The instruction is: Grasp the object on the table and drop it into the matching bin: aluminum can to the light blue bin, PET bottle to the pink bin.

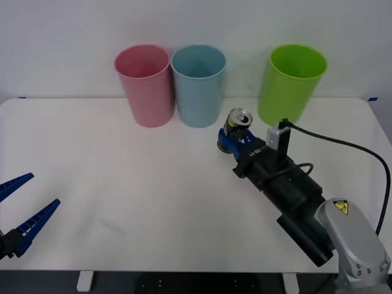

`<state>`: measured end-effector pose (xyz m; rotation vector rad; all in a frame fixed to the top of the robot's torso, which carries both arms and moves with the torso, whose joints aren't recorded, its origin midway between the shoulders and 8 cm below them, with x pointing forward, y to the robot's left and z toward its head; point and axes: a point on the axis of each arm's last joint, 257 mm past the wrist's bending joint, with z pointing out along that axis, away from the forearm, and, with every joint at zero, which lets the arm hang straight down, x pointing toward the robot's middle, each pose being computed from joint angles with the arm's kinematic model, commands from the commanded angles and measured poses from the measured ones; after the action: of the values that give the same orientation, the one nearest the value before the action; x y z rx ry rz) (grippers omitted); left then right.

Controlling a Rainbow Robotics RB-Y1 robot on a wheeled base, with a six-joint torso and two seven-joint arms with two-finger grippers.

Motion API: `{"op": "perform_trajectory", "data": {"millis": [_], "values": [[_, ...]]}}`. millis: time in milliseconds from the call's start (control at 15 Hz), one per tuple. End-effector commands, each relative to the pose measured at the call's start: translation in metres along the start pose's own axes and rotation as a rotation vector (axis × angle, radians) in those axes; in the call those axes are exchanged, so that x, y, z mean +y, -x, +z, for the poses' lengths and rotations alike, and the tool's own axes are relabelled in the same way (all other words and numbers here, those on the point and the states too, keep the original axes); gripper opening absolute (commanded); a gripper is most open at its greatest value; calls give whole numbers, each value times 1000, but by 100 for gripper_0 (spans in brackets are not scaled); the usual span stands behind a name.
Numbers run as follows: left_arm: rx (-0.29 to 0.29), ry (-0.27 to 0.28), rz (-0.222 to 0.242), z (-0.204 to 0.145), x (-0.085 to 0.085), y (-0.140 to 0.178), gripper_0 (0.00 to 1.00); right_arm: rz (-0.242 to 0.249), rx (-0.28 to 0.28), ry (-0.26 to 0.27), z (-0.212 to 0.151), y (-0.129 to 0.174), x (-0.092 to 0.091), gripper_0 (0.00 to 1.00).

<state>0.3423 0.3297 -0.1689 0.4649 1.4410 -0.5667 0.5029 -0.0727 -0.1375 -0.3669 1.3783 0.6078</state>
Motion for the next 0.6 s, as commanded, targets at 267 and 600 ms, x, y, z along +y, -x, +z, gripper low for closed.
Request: {"op": "perform_trajectory", "data": {"millis": [267, 600], "values": [[0, 0, 0, 0, 0, 0, 100, -110, -73, 61, 38, 61, 5, 0], [0, 0, 0, 0, 0, 0, 100, -166, -85, 83, 78, 86, -6, 0]]}}
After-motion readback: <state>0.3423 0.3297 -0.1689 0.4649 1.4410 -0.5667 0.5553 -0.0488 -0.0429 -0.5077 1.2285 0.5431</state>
